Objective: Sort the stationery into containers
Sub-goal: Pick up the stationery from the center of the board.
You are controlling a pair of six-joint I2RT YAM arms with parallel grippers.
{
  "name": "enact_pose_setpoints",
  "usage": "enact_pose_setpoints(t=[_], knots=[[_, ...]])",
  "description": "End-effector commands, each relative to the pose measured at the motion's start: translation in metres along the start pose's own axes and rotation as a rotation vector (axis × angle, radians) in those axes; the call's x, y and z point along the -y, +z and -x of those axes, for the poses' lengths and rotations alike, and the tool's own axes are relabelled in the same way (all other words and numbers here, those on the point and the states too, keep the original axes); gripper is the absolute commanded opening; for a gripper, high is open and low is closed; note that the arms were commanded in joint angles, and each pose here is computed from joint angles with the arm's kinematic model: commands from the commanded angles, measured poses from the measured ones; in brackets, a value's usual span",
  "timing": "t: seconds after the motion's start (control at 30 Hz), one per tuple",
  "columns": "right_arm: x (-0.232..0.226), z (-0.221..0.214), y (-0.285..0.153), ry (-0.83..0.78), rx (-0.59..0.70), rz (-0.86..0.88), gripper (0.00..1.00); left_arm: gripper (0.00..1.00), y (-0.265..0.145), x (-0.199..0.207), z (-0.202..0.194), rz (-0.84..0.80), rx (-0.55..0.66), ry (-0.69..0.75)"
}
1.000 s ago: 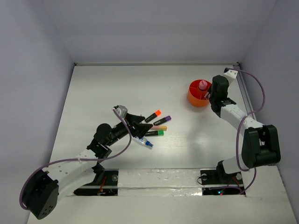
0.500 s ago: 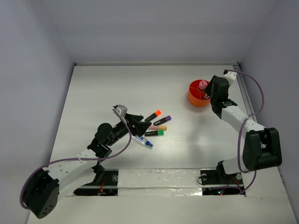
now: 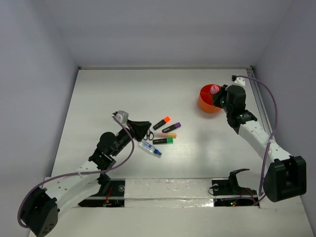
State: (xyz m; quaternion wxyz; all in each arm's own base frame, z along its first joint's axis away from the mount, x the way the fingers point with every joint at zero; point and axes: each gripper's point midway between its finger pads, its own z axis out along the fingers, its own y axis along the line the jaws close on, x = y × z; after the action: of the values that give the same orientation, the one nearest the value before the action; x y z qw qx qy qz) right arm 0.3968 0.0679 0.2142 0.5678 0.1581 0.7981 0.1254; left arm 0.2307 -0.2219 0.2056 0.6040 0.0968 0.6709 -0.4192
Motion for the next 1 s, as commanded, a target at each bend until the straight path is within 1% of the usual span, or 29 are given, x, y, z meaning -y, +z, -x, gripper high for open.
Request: enact_pose_setpoints(t=[0.0,0.03,0.07,0.1,0.13,0.17,0.2,0.27,0.3,0.33,0.43,0.47,0.5,0.57,0.63,0.77,0.97], knots=[[-0.071,-0.064,-0.036,-0.074,-0.258,0.336,0.0,0.13,-0.002,-0.007,0.025,0.067,0.099,0.014],[-0.084,-0.076,-0.045,-0.111,-0.293,0.392,0.0,0.11,-0.003,-0.009,0.026,0.076,0.104,0.015],[-0.107,-0.096,-0.061,-0.151,-0.346,0.478,0.0,0.08,-0.003,-0.01,0.027,0.086,0.105,0.013],[-0.119,-0.108,-0.071,-0.176,-0.382,0.531,0.0,0.03,-0.003,-0.011,0.026,0.091,0.099,0.014],[-0.129,-0.125,-0.085,-0.203,-0.446,0.597,0.0,0.01,-0.003,-0.018,0.026,0.128,0.099,0.012],[-0.135,-0.142,-0.093,-0.217,-0.498,0.633,0.0,0.0,-0.003,-0.019,0.027,0.134,0.102,0.012],[-0.154,-0.164,-0.116,-0.239,-0.566,0.732,0.0,0.0,-0.003,-0.021,0.028,0.149,0.109,0.012],[-0.165,-0.19,-0.136,-0.266,-0.647,0.791,0.0,0.0,-0.001,-0.026,0.027,0.172,0.1,0.011],[-0.172,-0.216,-0.156,-0.305,-0.711,0.836,0.04,0.0,0.0,-0.027,0.027,0.183,0.097,0.012],[-0.177,-0.226,-0.162,-0.324,-0.715,0.862,0.24,0.0,0.0,-0.028,0.026,0.19,0.089,0.009],[-0.177,-0.258,-0.173,-0.36,-0.755,0.867,0.53,0.0,0.0,-0.032,0.024,0.206,0.092,0.007],[-0.175,-0.265,-0.176,-0.359,-0.775,0.871,0.59,0.0,0.0,-0.036,0.026,0.222,0.097,0.01],[-0.183,-0.266,-0.177,-0.349,-0.758,0.902,0.6,0.0,0.0,-0.037,0.026,0.23,0.094,0.007],[-0.185,-0.28,-0.181,-0.379,-0.788,0.917,0.62,0.0,-0.001,-0.038,0.025,0.232,0.09,0.005],[-0.184,-0.288,-0.173,-0.417,-0.791,0.884,0.62,0.0,0.0,-0.039,0.024,0.239,0.088,0.005],[-0.184,-0.308,-0.174,-0.475,-0.826,0.878,0.62,0.0,0.0,-0.041,0.023,0.244,0.077,0.006],[-0.189,-0.314,-0.158,-0.486,-0.787,0.848,0.63,0.0,0.0,-0.043,0.023,0.245,0.078,0.005]])
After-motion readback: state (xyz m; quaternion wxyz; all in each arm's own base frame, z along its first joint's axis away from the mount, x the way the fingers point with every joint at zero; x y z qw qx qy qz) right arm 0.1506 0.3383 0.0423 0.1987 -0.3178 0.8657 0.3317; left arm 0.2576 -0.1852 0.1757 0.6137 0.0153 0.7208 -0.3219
